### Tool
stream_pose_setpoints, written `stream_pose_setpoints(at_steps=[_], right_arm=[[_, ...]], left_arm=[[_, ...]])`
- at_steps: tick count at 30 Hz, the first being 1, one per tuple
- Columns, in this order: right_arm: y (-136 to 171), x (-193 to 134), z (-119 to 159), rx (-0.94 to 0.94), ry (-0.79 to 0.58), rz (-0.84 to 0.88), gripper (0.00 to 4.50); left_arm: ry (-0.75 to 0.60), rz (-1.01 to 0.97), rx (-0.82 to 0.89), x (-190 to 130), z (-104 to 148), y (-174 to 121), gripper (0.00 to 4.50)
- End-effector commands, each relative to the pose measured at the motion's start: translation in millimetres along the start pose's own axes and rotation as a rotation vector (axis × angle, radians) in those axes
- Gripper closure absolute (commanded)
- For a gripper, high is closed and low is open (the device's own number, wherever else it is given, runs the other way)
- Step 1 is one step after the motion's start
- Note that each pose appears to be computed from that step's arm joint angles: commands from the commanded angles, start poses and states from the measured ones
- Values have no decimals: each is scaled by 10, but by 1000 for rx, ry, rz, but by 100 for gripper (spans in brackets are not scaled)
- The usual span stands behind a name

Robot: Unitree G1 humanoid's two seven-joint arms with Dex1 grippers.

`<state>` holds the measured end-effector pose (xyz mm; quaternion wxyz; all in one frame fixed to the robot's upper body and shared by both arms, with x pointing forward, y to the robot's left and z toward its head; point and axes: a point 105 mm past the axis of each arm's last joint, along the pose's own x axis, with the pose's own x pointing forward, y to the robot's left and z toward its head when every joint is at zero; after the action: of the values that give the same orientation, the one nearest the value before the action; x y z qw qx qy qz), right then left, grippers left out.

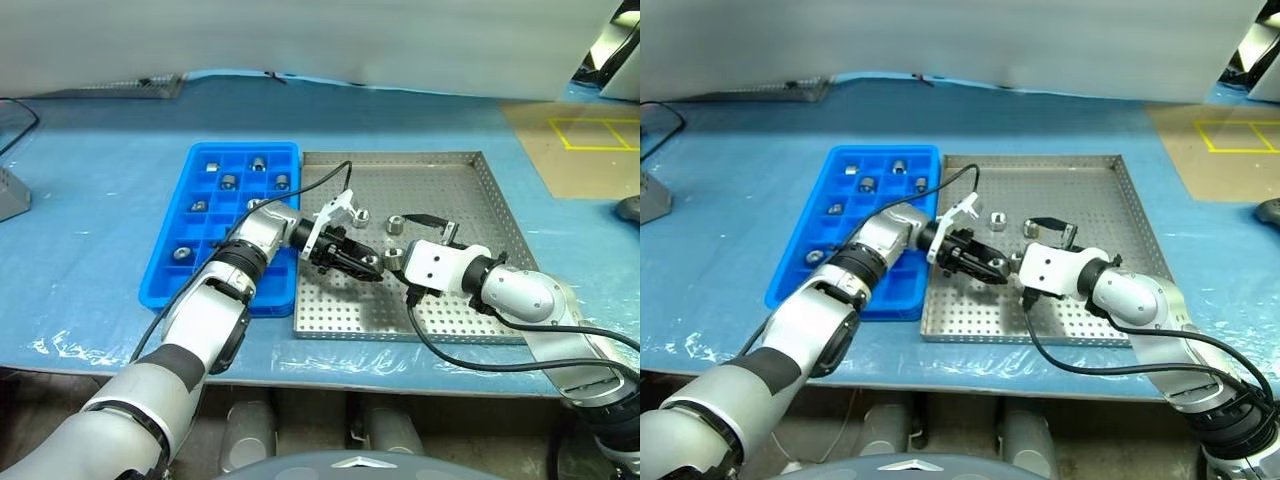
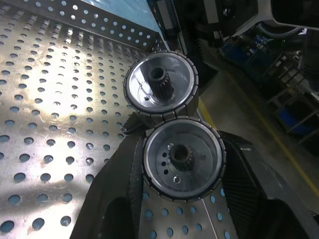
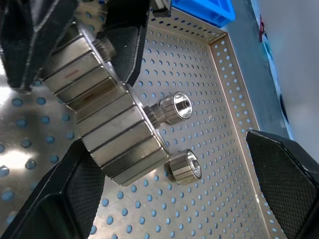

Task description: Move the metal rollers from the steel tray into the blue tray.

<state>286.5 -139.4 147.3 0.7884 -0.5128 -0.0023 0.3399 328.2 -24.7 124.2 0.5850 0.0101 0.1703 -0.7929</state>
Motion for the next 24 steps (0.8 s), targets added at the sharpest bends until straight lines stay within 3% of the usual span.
stream_pose_setpoints(at_steps=[1, 10, 24], right_arm=[[-106, -49, 173, -40, -56, -27, 38], [-100, -43, 165, -27, -54, -8, 320], [-121, -62, 91, 63, -33, -39, 328]], left_arm=[[-29, 11, 55, 18, 187, 21, 265], [-46, 42, 51, 27, 204, 64, 265], [-86, 45, 127, 107, 392, 50, 265]])
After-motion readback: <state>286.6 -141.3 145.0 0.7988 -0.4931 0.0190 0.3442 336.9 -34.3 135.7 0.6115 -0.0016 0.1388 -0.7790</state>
